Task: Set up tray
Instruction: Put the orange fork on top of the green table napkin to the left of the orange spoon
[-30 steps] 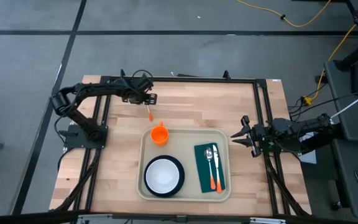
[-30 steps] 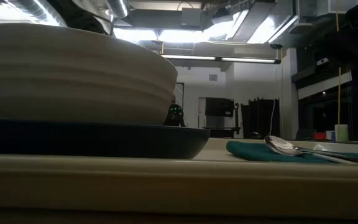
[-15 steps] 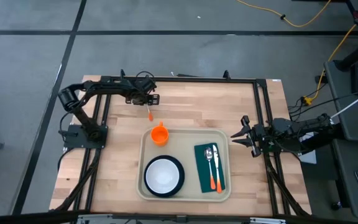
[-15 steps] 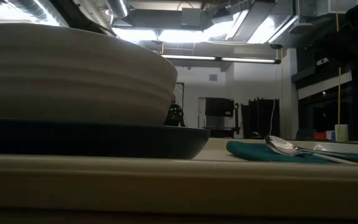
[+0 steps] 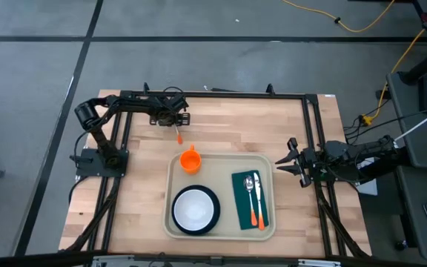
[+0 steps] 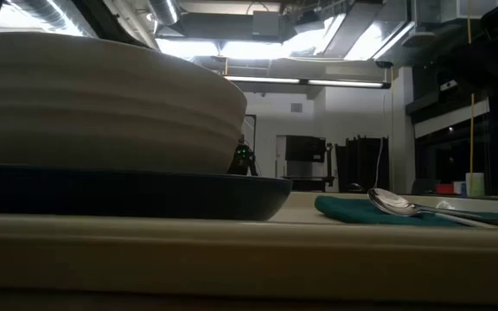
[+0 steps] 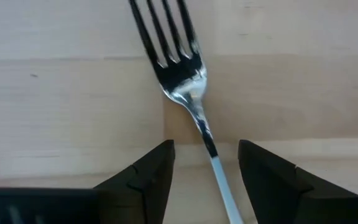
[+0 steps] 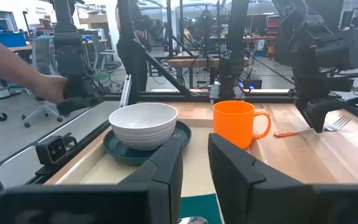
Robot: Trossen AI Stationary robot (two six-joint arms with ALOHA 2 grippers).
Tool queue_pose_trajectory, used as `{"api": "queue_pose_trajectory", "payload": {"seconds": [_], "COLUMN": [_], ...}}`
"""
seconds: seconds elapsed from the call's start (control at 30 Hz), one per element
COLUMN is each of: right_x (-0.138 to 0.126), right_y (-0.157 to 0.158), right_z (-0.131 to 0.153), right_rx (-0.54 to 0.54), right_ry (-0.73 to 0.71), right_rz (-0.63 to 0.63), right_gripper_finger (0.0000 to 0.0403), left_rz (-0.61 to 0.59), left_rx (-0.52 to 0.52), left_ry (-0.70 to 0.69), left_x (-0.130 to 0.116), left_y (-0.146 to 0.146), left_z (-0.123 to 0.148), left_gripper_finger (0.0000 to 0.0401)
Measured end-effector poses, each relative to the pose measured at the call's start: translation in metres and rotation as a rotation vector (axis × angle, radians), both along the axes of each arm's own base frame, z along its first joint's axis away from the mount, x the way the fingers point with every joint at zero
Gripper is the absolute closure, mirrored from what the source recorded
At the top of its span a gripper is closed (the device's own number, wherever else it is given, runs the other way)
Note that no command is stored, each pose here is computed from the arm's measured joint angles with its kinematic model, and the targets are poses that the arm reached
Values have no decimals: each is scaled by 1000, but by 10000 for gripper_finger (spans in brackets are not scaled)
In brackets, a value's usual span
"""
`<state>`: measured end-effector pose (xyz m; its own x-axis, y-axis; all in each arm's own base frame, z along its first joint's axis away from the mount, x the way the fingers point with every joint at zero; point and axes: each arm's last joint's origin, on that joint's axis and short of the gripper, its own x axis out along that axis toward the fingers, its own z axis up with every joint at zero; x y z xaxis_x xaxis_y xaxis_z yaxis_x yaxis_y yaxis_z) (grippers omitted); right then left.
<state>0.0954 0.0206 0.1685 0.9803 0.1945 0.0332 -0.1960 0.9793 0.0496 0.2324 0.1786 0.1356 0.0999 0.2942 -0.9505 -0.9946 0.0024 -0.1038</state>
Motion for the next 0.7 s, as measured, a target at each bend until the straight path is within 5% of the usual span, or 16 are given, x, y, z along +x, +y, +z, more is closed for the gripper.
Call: {"api": "queue_pose_trajectory", "payload": {"seconds": [0.7], "right_x": [0], "right_y": [0], "right_z": [0], "right_rx": [-1], "right_ry": [-1], "right_rz": [0], "right_gripper_finger": [320], "left_rz": [-28], "left_rx": [-25], "left_ry": [21], "left_x": [-2], "left_y": [-1], "left_z": [-1], "left_gripper_finger": [386]}}
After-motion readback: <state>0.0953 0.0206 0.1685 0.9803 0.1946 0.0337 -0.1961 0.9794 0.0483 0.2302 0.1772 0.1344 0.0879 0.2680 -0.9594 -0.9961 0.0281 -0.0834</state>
